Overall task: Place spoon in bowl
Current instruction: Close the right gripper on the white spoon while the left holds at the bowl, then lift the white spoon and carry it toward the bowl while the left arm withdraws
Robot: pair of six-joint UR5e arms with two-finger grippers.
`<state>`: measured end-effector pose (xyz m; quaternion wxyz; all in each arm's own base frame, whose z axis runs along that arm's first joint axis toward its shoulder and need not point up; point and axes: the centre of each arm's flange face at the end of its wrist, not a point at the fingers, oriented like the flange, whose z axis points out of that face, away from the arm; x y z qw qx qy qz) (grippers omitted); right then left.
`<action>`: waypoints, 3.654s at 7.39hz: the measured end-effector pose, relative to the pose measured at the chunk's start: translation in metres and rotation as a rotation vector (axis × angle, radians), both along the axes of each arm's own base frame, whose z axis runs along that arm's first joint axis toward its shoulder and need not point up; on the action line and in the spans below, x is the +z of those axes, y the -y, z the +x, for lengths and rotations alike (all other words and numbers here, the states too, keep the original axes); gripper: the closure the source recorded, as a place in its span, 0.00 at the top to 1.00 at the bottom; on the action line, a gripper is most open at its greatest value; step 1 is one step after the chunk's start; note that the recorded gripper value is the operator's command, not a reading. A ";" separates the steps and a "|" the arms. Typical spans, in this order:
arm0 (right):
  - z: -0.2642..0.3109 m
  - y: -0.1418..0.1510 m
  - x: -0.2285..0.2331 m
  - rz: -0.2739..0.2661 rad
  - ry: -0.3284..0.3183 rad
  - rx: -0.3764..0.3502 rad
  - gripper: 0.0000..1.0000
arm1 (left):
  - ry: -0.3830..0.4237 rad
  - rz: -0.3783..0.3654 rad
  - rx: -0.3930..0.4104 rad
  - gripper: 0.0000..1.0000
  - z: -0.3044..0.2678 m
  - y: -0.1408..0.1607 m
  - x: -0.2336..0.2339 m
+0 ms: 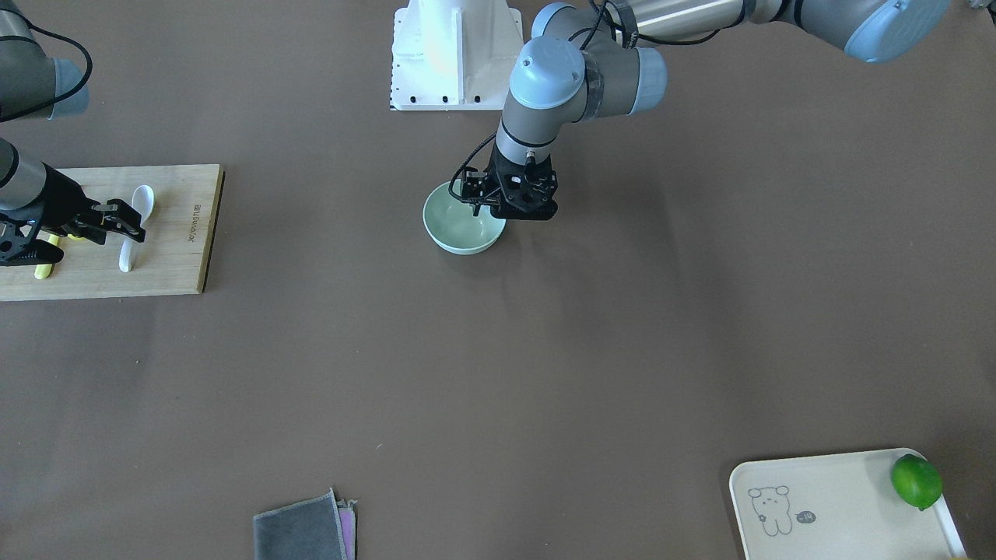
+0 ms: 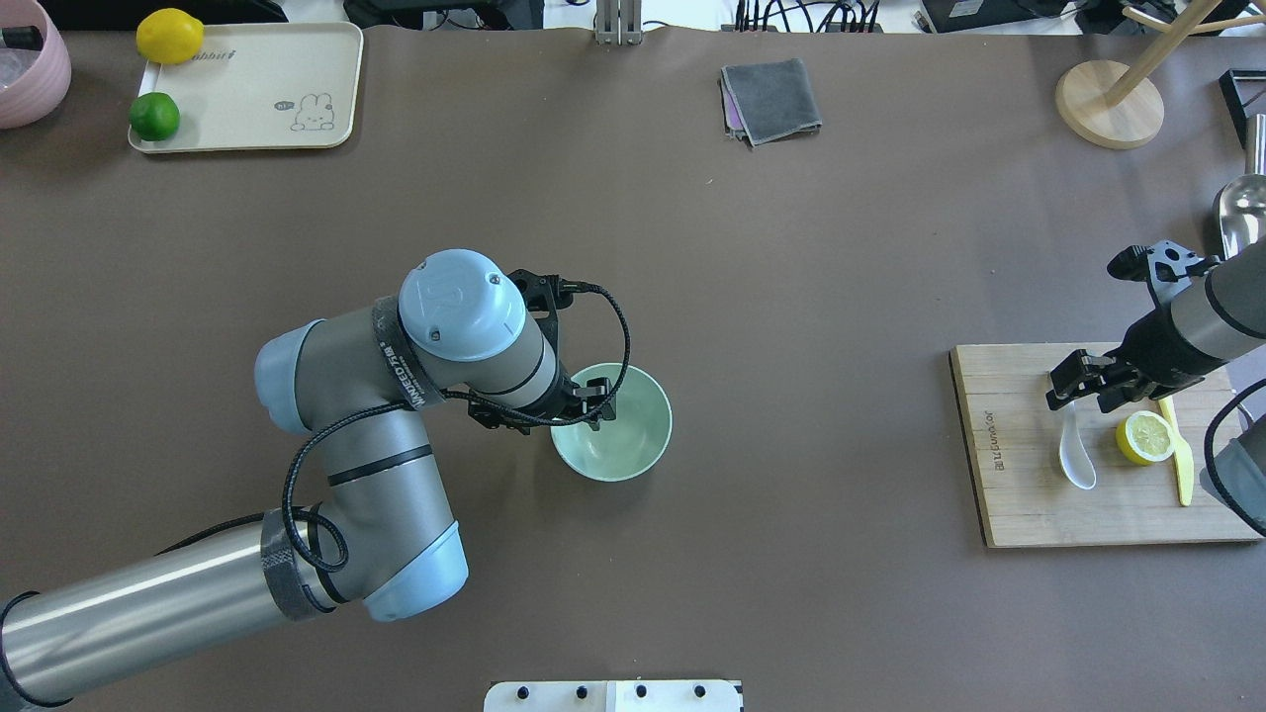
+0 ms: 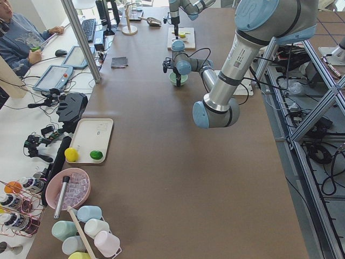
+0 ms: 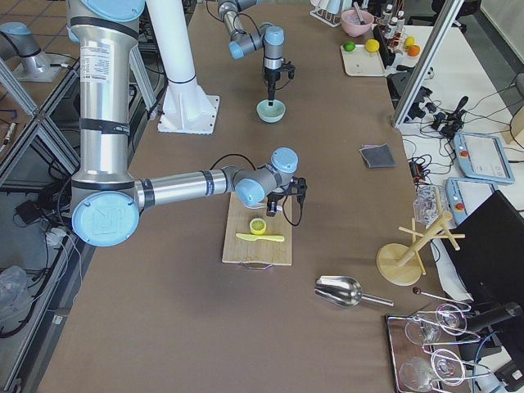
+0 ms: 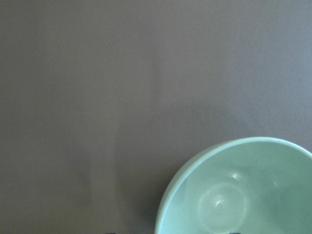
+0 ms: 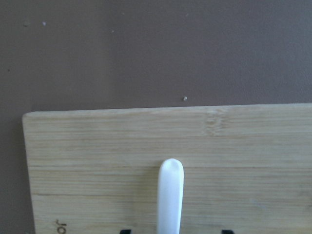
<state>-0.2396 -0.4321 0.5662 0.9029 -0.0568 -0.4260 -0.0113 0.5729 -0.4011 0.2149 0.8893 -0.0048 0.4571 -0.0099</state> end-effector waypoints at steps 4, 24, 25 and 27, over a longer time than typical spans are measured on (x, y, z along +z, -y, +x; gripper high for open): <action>-0.005 -0.004 0.002 -0.007 -0.002 -0.007 0.54 | -0.001 -0.001 -0.004 0.83 -0.004 0.001 0.001; -0.221 -0.011 -0.337 -0.156 0.043 0.350 0.00 | 0.191 0.278 0.135 0.98 -0.328 0.035 0.216; -0.241 -0.021 -0.359 -0.175 0.039 0.377 0.00 | 0.195 0.287 0.150 0.98 -0.351 0.037 0.230; -0.288 -0.033 -0.382 -0.210 0.022 0.456 0.00 | 0.200 0.303 0.162 0.98 -0.370 0.041 0.240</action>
